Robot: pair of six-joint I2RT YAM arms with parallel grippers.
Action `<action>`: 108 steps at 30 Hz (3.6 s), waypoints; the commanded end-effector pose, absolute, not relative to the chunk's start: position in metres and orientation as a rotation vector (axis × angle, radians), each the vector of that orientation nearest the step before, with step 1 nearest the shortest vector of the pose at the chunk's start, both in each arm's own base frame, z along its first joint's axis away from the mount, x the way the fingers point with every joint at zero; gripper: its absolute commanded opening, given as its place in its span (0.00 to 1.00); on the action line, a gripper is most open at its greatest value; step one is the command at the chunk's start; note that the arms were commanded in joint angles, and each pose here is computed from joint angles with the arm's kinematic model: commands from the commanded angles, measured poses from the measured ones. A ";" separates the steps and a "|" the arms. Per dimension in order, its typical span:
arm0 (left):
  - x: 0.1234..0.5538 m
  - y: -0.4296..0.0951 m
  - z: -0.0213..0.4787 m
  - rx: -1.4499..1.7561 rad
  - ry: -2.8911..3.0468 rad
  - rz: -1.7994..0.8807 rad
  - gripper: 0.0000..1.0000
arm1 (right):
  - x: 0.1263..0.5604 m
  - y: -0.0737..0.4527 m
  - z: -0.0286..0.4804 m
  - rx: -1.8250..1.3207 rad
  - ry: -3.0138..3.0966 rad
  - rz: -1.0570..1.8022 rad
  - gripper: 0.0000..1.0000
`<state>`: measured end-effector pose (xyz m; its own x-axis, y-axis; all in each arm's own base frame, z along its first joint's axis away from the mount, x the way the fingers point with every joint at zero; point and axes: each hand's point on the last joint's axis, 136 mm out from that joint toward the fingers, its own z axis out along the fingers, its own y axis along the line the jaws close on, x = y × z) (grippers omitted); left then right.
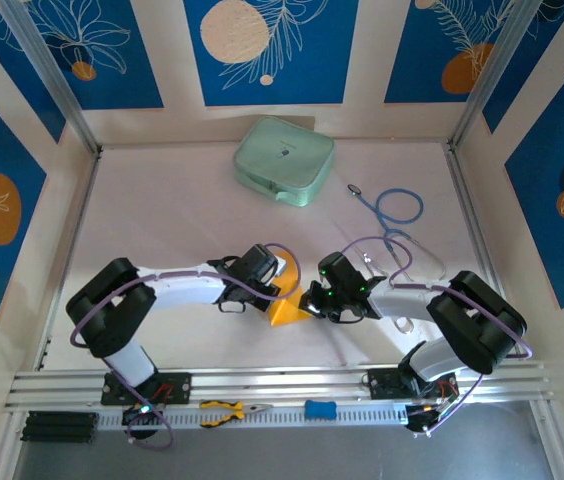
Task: Fold a paper plane with a square sheet of paper (pick it up from the middle)
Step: Fold the triangle a second time at the center of the table.
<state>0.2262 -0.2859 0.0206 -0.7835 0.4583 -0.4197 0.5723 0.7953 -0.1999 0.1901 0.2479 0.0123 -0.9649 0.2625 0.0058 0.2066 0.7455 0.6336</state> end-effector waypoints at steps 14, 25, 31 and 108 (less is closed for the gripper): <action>0.227 -0.282 0.011 0.781 2.665 -0.437 0.01 | 0.198 0.255 0.039 0.288 2.784 1.102 0.04; 0.227 -0.283 0.010 0.787 2.665 -0.439 0.01 | 0.212 0.295 0.052 0.282 2.661 1.329 0.00; 0.226 -0.284 0.010 0.791 2.665 -0.442 0.01 | 0.218 0.309 0.051 0.271 2.653 1.385 0.00; 0.224 -0.283 0.007 0.818 2.684 -0.429 0.01 | 0.257 0.233 0.057 0.521 2.582 1.139 0.03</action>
<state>0.2312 -0.2939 0.0200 -0.7807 0.4535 -0.4300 0.5759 0.7892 -0.2133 0.2606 0.2254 0.0405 -0.8729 0.4852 -0.0508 0.2860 0.5933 0.7525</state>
